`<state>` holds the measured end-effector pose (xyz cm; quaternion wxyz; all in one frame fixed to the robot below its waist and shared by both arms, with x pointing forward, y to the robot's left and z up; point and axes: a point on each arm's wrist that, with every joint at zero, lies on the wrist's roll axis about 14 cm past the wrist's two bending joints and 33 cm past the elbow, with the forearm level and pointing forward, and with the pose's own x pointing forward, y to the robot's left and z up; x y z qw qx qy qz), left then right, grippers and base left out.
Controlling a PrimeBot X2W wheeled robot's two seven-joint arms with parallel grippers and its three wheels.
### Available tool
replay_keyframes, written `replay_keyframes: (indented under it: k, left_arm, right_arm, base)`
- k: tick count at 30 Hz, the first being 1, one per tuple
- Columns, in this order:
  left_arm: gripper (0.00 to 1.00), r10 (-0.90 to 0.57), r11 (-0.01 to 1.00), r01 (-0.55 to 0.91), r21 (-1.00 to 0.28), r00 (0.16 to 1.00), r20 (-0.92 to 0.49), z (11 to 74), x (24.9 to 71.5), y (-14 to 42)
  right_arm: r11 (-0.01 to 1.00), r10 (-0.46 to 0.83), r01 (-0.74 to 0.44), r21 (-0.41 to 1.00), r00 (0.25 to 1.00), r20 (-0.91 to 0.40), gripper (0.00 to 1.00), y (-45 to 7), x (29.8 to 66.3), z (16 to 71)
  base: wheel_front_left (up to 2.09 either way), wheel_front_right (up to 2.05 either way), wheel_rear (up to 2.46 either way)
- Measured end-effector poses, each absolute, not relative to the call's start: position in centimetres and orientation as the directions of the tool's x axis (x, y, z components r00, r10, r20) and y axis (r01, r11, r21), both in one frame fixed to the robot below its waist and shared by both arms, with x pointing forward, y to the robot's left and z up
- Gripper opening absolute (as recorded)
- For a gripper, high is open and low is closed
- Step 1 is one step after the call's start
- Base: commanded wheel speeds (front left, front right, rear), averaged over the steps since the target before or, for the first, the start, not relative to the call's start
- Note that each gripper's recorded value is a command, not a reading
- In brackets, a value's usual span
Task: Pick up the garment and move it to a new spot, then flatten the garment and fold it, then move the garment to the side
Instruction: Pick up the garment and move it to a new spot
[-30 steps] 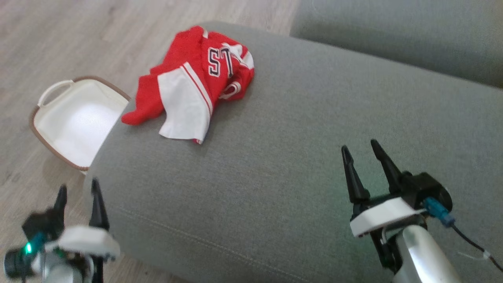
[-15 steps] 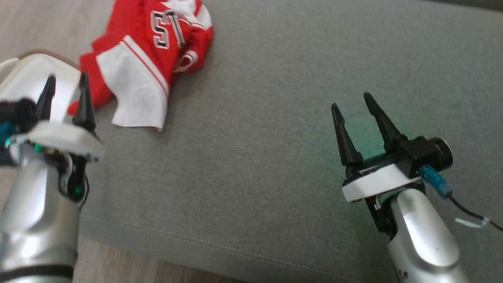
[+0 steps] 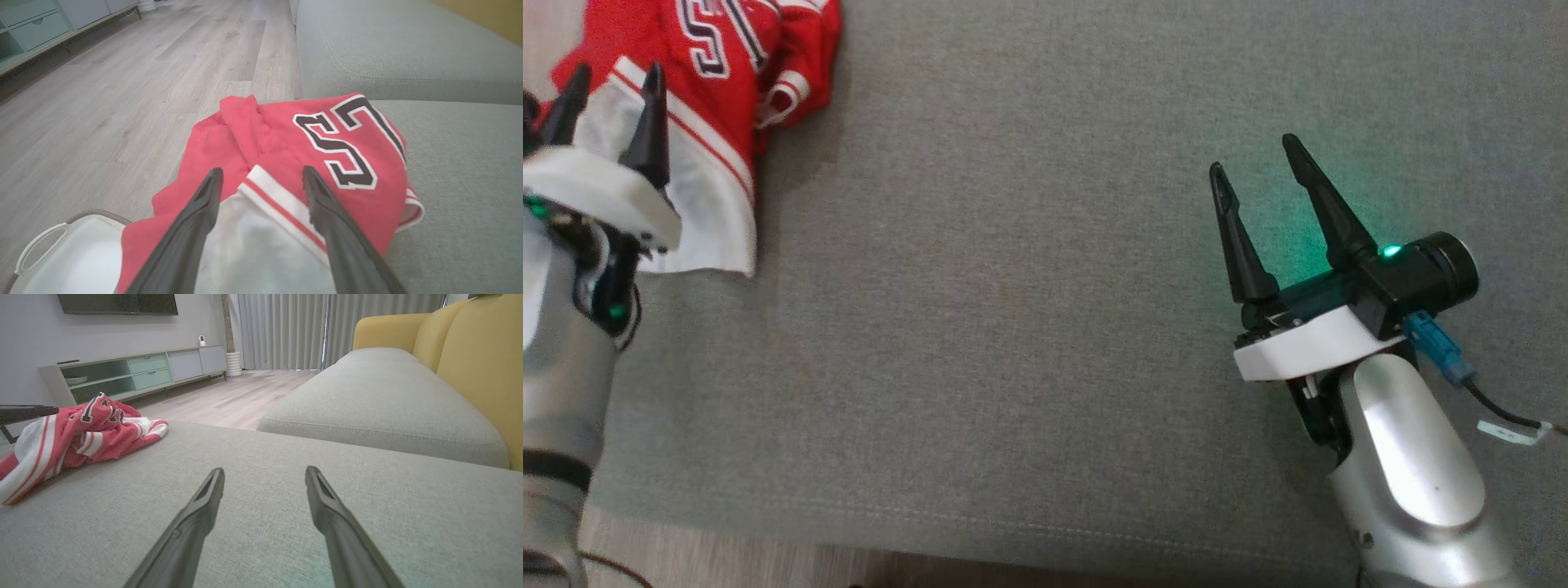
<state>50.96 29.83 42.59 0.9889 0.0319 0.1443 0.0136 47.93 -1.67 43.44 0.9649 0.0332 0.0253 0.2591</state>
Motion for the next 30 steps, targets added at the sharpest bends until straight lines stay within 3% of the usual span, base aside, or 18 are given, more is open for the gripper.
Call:
replay_keyframes:
  k: [8, 10, 11, 16, 22, 26, 30]
  left_arm:
    - [1.0, 0.071, 0.995, -0.037, 0.097, 0.925, -0.374, 40.2, 52.5, 30.7]
    - [0.29, 0.083, 0.993, -0.043, 0.106, 0.912, -0.402, 39.5, 52.2, 31.1]
    - [0.0, 0.089, 0.993, -0.049, 0.108, 0.907, -0.411, 39.3, 52.0, 31.2]
    - [0.0, 0.103, 0.993, -0.065, 0.102, 0.895, -0.434, 39.2, 51.4, 31.4]
    - [0.0, 0.099, 0.992, -0.061, 0.113, 0.926, -0.365, 42.0, 51.7, 31.6]
    - [0.0, 0.072, 0.991, -0.04, 0.131, 0.967, -0.246, 46.7, 53.1, 31.3]
    - [0.0, -0.015, 0.987, 0.021, 0.16, 0.999, -0.04, 54.5, 54.8, 29.0]
  right_arm:
    - [0.878, 0.477, -0.472, 0.078, 0.877, -0.063, 1.0, -2.8, 48.5, 41.9]
    - [0.88, 0.473, -0.468, 0.078, 0.879, -0.065, 1.0, -3.0, 48.5, 41.9]
    - [0.881, 0.472, -0.467, 0.076, 0.879, -0.063, 1.0, -3.0, 48.5, 41.9]
    - [0.883, 0.466, -0.461, 0.085, 0.883, -0.053, 1.0, -3.1, 48.6, 42.4]
    - [0.884, 0.462, -0.458, 0.097, 0.887, -0.022, 1.0, -3.0, 48.5, 44.0]
    - [0.886, 0.454, -0.452, 0.103, 0.891, 0.007, 1.0, -3.2, 48.2, 45.6]
    - [0.897, 0.425, -0.427, 0.114, 0.904, 0.039, 1.0, -4.2, 47.5, 47.4]
  base:
    - [0.0, 0.0, 0.0]
    - [0.0, 0.0, 0.0]
    - [0.0, 0.0, 0.0]
    - [0.0, 0.0, 0.0]
    - [0.0, 0.0, 0.0]
    - [0.0, 0.0, 0.0]
    - [0.0, 0.0, 0.0]
